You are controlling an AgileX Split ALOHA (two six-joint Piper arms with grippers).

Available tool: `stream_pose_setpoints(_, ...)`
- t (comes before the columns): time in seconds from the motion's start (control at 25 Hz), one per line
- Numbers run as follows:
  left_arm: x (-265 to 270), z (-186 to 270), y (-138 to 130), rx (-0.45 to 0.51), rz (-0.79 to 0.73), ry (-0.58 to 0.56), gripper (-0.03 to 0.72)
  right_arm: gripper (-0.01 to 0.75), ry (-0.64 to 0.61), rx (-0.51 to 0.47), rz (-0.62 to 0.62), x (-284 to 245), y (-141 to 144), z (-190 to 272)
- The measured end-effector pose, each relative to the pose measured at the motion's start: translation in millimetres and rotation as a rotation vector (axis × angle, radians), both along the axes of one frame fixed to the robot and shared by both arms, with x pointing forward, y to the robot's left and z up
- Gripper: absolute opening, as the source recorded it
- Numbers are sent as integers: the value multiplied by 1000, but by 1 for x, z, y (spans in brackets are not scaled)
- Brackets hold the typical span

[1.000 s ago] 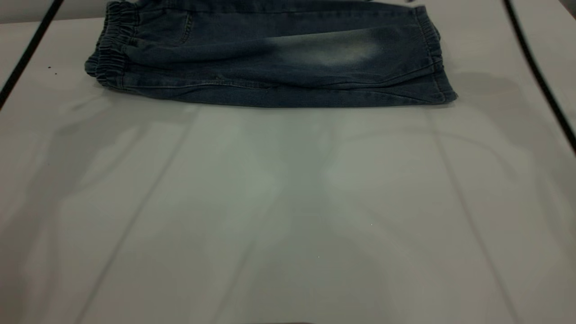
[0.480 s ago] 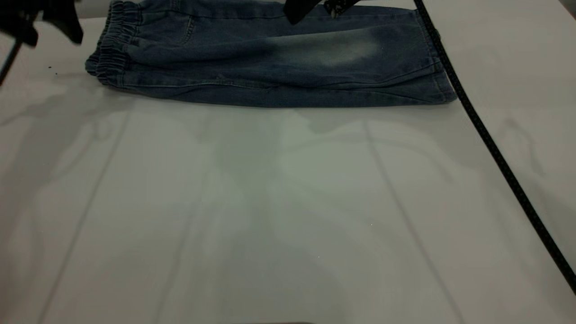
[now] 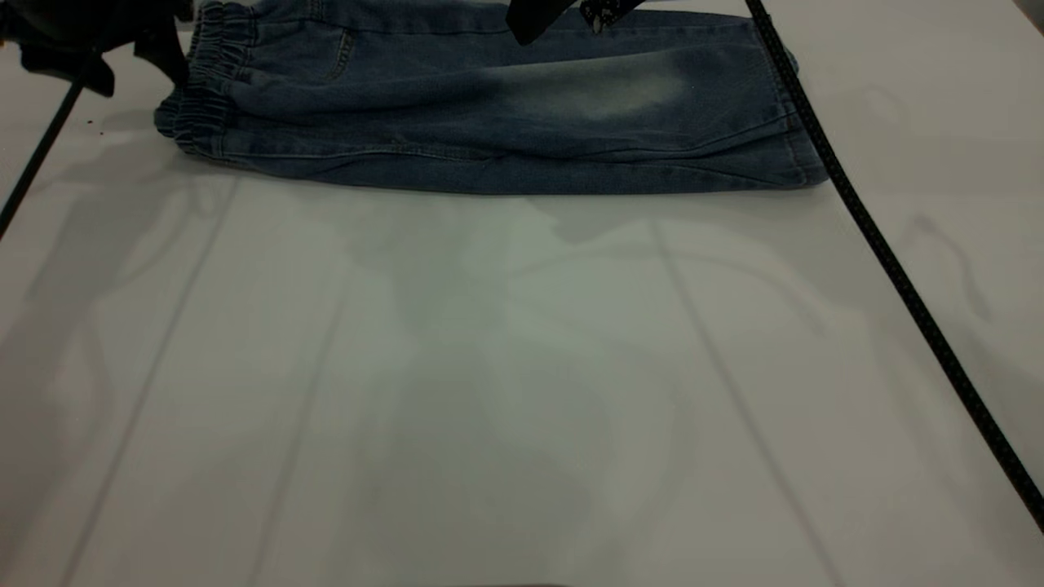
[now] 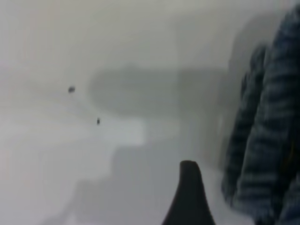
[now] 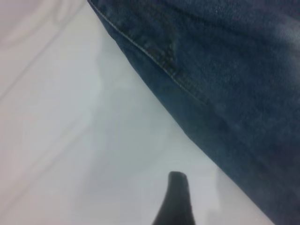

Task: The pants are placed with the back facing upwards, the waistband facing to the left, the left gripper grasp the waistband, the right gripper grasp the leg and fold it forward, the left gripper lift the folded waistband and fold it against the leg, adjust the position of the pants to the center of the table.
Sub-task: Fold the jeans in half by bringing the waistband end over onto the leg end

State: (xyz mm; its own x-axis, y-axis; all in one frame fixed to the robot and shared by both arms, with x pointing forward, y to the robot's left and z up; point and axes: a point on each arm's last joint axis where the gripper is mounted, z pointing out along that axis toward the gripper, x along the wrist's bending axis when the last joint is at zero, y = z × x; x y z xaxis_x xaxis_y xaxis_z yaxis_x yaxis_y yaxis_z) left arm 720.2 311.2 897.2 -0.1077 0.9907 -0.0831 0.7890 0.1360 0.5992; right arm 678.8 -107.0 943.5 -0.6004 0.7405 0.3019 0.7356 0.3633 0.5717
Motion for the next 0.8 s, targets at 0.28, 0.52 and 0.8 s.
stream_pose_setpoints(0.28,12,-23,-4,-118,86,18,510,530,-85,49,-13,7,3,5)
stream_pose_setpoints(0.52,13,-41,-4,-135,103,36,503,530,-163,136,-40,18,9,-12)
stream_pose_setpoints(0.8,15,-39,-10,-107,56,16,154,530,-176,188,-56,26,13,-50)
